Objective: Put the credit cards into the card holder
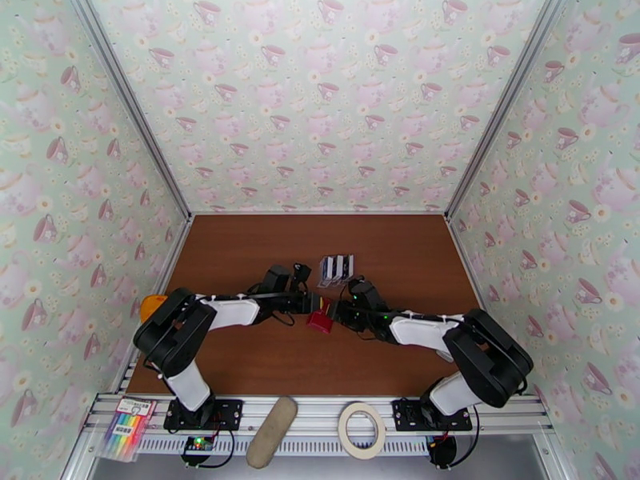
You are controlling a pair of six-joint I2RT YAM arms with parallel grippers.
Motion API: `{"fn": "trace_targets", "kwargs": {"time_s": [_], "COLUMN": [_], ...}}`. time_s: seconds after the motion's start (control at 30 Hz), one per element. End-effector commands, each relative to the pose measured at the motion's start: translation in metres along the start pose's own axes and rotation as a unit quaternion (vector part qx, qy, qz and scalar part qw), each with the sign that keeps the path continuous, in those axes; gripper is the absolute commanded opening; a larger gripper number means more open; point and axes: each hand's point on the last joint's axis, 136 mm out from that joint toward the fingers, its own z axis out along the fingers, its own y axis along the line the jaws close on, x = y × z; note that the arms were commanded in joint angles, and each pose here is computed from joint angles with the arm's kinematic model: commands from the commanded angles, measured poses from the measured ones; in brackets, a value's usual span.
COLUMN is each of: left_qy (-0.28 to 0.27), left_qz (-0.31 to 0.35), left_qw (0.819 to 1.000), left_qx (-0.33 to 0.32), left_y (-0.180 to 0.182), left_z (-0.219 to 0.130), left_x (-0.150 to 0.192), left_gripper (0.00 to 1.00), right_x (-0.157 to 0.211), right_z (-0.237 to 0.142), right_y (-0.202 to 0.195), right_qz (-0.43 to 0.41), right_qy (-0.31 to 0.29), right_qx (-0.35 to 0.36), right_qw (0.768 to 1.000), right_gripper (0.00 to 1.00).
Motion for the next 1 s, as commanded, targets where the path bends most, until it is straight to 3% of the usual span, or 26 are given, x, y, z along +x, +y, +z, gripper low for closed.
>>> {"fn": "trace_targets", "kwargs": {"time_s": [0.0,0.67,0.97], "left_qy": [0.006,0.042,0.048], "left_qz": [0.0,-0.061,-0.075], "left_qw": [1.0,0.991,0.989], "left_qx": [-0.025,-0.11,-0.122], "left_y": [0.011,0.066,0.075], "left_z": [0.002,0.009,0.008], "left_x": [-0.002,0.012,0.015], "left_gripper": [0.27,0.26,0.24], "right_x": [0.001,0.004,0.001], "right_z": [0.003,0.014,0.02], "right_y": [0.001,-0.001,0.013], "right_qz": [0.008,0.017,0.028], "right_qy": [0.001,0.007,0.006], "right_qx": [-0.016,-0.027,-0.069], "right_qw": [1.0,0.999,0.997], "right_gripper": [0.52,0.53,0.46]}}
